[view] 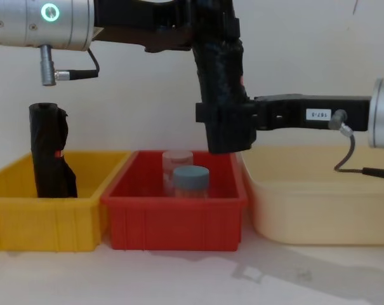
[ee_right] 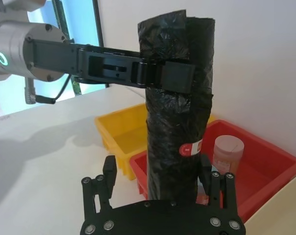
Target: Pick up the garbage bag with the one hand and transfer it to the other hand.
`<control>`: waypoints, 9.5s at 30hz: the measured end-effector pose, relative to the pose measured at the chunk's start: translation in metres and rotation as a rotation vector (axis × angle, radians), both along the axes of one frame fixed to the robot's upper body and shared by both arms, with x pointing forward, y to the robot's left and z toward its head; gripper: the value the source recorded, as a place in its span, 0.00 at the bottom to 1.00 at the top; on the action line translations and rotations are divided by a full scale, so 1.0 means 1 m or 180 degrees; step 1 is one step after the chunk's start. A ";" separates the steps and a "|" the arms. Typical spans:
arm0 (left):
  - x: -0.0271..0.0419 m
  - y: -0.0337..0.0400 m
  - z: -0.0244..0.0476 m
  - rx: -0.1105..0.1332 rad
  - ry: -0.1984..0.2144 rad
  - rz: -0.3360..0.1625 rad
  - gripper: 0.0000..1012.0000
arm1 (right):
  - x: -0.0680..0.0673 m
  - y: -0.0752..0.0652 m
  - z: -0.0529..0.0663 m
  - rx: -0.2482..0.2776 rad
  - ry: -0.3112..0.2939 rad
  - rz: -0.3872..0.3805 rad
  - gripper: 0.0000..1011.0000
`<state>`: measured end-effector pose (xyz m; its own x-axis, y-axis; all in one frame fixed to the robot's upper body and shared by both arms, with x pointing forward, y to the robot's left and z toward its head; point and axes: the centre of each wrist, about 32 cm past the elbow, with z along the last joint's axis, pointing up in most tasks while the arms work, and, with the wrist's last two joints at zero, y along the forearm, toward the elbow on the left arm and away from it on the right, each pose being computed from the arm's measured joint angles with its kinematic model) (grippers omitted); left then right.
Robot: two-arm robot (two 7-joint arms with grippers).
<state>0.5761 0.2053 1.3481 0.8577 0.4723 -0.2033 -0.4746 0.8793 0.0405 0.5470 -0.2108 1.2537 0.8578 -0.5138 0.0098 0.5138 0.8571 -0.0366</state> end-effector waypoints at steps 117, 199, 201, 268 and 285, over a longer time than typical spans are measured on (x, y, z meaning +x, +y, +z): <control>-0.0217 0.0274 -0.0221 -0.0208 0.0212 0.1182 0.99 | 0.043 -0.024 0.021 0.0812 0.0521 -0.1713 0.99; -0.0209 0.0275 -0.0230 -0.0183 0.0201 0.1240 0.99 | 0.045 0.096 0.040 -0.0593 0.0728 -0.0203 0.99; -0.0209 0.0275 -0.0230 -0.0183 0.0201 0.1241 0.99 | 0.047 0.098 0.040 -0.0614 0.0743 -0.0209 0.99; -0.0209 0.0275 -0.0230 -0.0183 0.0202 0.1240 0.99 | 0.086 0.084 0.015 -0.1331 0.0465 -0.0421 0.99; -0.0209 0.0275 -0.0230 -0.0183 0.0201 0.1240 0.99 | 0.089 0.086 0.014 -0.1375 0.0442 -0.0327 0.79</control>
